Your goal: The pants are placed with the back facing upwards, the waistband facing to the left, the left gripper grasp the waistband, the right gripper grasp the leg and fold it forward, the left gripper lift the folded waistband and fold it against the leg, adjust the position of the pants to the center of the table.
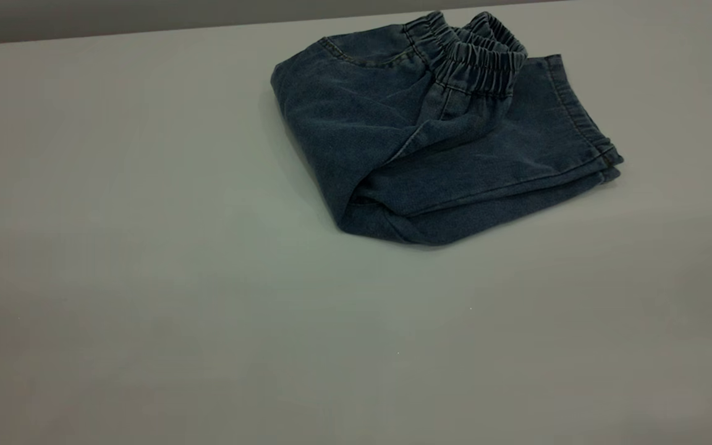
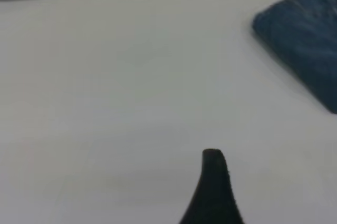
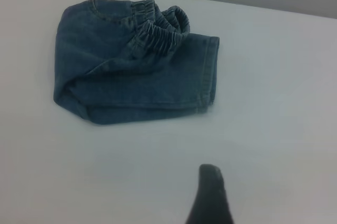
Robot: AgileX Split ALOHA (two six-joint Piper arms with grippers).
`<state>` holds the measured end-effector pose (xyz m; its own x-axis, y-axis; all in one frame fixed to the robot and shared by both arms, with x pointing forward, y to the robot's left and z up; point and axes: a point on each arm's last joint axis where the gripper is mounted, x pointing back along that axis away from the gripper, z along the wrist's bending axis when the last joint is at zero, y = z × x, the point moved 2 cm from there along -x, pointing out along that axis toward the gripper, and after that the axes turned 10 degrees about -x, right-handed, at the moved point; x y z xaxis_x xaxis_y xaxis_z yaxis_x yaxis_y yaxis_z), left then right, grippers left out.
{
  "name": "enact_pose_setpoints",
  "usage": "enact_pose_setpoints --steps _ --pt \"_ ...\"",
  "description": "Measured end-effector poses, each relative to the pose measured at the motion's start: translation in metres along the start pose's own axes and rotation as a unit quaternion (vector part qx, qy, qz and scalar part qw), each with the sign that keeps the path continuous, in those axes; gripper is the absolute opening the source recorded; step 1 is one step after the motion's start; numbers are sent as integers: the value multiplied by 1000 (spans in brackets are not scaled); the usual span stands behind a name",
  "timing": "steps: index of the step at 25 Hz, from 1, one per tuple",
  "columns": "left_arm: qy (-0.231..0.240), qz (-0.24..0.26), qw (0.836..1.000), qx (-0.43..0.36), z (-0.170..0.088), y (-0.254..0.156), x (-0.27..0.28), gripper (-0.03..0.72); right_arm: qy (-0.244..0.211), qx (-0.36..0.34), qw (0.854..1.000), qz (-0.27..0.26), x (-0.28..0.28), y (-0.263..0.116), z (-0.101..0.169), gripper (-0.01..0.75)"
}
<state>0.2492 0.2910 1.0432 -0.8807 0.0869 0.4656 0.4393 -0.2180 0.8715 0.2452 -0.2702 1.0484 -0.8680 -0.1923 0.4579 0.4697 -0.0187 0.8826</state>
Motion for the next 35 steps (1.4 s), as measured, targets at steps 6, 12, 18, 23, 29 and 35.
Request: enact_pose_setpoints --steps 6,12,18,23,29,35 --pt "0 1 1000 1 0 0 0 509 0 0 1000 0 0 0 0 461" --pt "0 1 1000 0 0 0 0 509 0 0 1000 0 0 0 0 461" --pt "0 1 1000 0 0 0 0 509 -2 1 1000 0 0 0 0 461" --pt "0 1 1000 0 0 0 0 509 -37 -10 999 -18 -3 2 -9 461" --pt "0 1 1000 0 0 0 0 509 -75 -70 995 -17 -3 1 -19 461" --pt "0 1 1000 0 0 0 0 509 -31 -51 998 -10 -2 0 -17 461"
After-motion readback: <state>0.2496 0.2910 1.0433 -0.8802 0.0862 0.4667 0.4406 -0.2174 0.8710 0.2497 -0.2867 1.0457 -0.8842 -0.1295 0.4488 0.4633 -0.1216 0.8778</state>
